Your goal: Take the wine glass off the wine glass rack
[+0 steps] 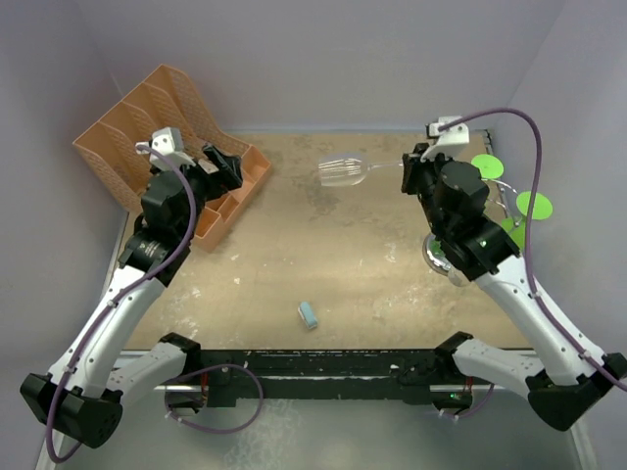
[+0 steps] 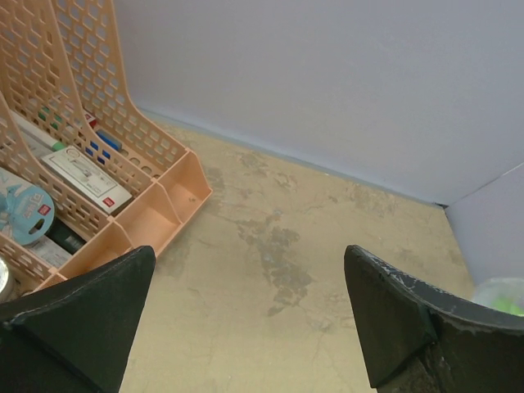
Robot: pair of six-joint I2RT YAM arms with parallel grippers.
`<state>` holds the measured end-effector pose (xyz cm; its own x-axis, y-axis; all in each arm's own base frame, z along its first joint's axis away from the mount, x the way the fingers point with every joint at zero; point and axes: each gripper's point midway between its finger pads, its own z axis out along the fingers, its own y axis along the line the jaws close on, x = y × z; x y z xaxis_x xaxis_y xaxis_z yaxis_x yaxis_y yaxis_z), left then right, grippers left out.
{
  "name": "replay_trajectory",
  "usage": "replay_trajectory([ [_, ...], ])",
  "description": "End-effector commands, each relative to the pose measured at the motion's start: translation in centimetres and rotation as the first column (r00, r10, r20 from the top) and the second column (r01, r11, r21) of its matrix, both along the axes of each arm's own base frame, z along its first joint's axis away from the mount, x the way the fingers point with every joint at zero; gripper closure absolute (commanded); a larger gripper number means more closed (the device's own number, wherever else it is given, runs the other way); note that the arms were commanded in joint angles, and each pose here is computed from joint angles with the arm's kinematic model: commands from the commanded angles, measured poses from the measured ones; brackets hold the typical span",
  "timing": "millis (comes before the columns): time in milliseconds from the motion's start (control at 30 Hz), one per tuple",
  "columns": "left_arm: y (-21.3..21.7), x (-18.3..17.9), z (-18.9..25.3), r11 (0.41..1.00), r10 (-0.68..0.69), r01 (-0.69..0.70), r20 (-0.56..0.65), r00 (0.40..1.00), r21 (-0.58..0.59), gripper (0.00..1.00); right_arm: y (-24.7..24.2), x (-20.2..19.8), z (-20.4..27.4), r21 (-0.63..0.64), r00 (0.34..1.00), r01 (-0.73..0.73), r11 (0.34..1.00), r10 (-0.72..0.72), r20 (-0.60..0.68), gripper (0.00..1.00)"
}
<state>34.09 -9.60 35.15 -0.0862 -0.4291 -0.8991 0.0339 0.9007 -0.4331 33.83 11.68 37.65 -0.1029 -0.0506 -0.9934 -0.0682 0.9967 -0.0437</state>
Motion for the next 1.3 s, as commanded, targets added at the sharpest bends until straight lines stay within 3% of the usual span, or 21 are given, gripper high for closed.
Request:
replay_trajectory([
  [0,-0.3,0.1,1.6,0.994,0.005,-0.005,0.001,1.0,-0.112,0.05,4.9,-1.5,4.8,0.398,0.959,-0.258,0.88,0.185,0.213,1.0],
  [167,-1.5,-1.3,0.3,0.983,-0.062,0.039,-0.124,0.99,-0.177,0.07,6.5,-2.5,4.2,0.518,0.934,-0.349,0.781,0.246,0.258,1.0],
  [367,-4.4,-4.8,1.7,0.941,-0.275,0.246,-0.103,0.956,-0.232,0.0,7.3,-3.9,2.6,0.578,0.908,-0.416,0.702,0.293,0.299,1.0],
  [500,-6.8,-6.6,1.7,0.875,-0.431,0.401,-0.058,0.901,-0.271,0.0,8.0,-4.9,2.8,0.586,0.879,-0.476,0.656,0.338,0.335,1.0],
  [633,-9.6,-8.0,1.2,0.769,-0.581,0.541,-0.02,0.813,-0.34,0.01,8.4,-5.7,2.5,0.593,0.859,-0.512,0.622,0.373,0.35,1.0],
  [867,-11.0,-9.6,2.5,0.668,-0.662,0.639,0.087,0.744,-0.381,0.11,8.6,-6.6,2.7,0.591,0.837,-0.547,0.593,0.402,0.372,1.0],
  [1067,-11.0,-10.0,2.9,0.657,-0.671,0.649,0.095,0.735,-0.382,0.15,8.3,-6.8,3.0,0.587,0.84,-0.542,0.601,0.394,0.373,1.0],
  [1200,-8.7,-9.0,1.4,0.782,-0.553,0.519,0.001,0.833,-0.345,0.15,6.4,-6.9,3.5,0.6,0.873,-0.486,0.635,0.316,0.372,1.0],
  [1267,-7.9,-8.9,1.6,0.811,-0.517,0.491,0.001,0.856,-0.319,0.14,5.6,-7.1,3.5,0.603,0.881,-0.468,0.647,0.288,0.375,1.0],
])
